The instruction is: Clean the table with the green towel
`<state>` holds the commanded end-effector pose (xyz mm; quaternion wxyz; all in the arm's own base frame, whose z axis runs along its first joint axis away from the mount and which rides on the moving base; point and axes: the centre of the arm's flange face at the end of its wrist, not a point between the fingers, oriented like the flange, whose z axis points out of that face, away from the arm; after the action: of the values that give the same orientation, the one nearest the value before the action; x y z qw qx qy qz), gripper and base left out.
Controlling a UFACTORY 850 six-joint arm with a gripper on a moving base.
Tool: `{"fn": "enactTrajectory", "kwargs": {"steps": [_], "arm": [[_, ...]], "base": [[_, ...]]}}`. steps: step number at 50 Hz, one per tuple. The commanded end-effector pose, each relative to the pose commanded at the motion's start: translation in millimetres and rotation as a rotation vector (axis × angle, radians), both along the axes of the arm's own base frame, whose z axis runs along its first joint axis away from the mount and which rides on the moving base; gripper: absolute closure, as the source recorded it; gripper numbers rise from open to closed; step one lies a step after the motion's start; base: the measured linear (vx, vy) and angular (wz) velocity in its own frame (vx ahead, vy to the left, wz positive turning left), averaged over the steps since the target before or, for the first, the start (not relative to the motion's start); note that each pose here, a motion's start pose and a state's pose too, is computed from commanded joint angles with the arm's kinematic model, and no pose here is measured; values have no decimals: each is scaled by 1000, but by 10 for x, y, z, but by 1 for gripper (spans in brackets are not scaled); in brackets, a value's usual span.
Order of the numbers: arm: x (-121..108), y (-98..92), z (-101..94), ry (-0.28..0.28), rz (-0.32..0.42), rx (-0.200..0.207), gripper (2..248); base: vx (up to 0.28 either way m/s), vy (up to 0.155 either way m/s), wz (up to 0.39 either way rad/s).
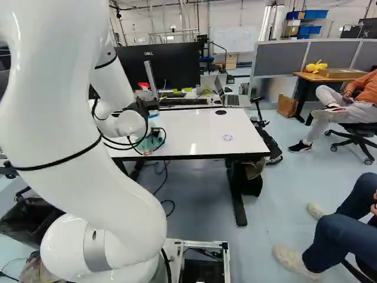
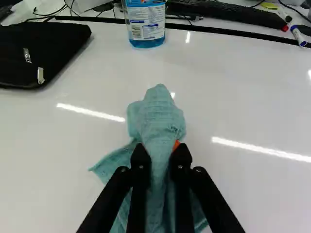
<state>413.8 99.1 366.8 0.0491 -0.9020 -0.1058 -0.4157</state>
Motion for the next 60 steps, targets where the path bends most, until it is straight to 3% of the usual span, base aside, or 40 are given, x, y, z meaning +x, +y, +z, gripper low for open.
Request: {"fn": "enactTrajectory", "kwargs": {"steps": [14,26,46,60], "arm": [[178,-149,-3,-4,-42,1,193],[407,-148,-10,-11,-52,2,193],[745,54,-28,-25,-24,6,193],[811,272,-35,-31,15,8,193]], "base": [[0,0,0],[0,0,0],[0,0,0],[0,0,0]]}}
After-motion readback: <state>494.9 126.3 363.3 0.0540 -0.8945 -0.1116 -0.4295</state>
